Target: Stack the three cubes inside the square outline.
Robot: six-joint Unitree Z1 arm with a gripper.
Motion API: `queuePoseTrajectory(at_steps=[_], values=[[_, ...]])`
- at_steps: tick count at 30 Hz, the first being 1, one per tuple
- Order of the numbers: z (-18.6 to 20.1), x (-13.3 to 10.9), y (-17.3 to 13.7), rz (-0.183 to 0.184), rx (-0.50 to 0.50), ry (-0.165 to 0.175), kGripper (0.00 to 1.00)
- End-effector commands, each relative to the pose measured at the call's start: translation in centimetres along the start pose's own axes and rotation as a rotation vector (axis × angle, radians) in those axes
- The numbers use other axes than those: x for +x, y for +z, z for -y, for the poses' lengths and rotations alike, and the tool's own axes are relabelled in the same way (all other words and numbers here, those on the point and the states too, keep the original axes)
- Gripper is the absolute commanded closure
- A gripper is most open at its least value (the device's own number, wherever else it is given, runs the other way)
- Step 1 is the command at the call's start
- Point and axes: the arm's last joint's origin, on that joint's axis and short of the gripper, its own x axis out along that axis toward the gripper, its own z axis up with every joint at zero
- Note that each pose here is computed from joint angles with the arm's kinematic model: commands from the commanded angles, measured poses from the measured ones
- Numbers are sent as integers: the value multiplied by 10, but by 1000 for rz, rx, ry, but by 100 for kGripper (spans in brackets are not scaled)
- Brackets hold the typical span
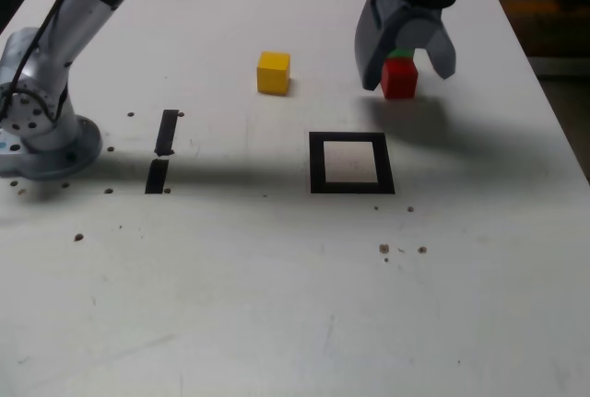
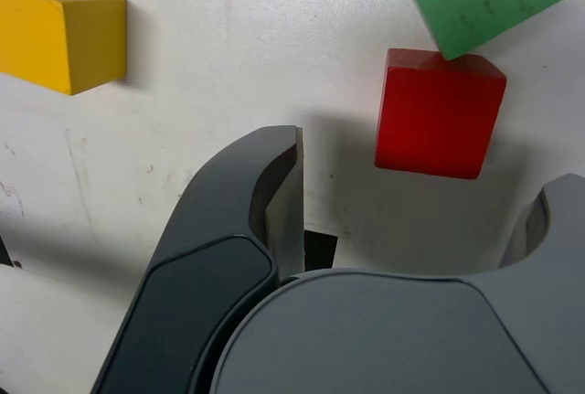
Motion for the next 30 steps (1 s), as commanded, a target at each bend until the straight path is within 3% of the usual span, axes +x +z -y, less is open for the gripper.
queuePoseTrajectory(at_steps=[1,5,19,30], values=[[-2,5,3,-14,1,-6,16],[-5,14,8,-27,-1,-13,21],[-21,17,16,18,-52,-33,48],[-30,20,23,11,-70,-53,68]])
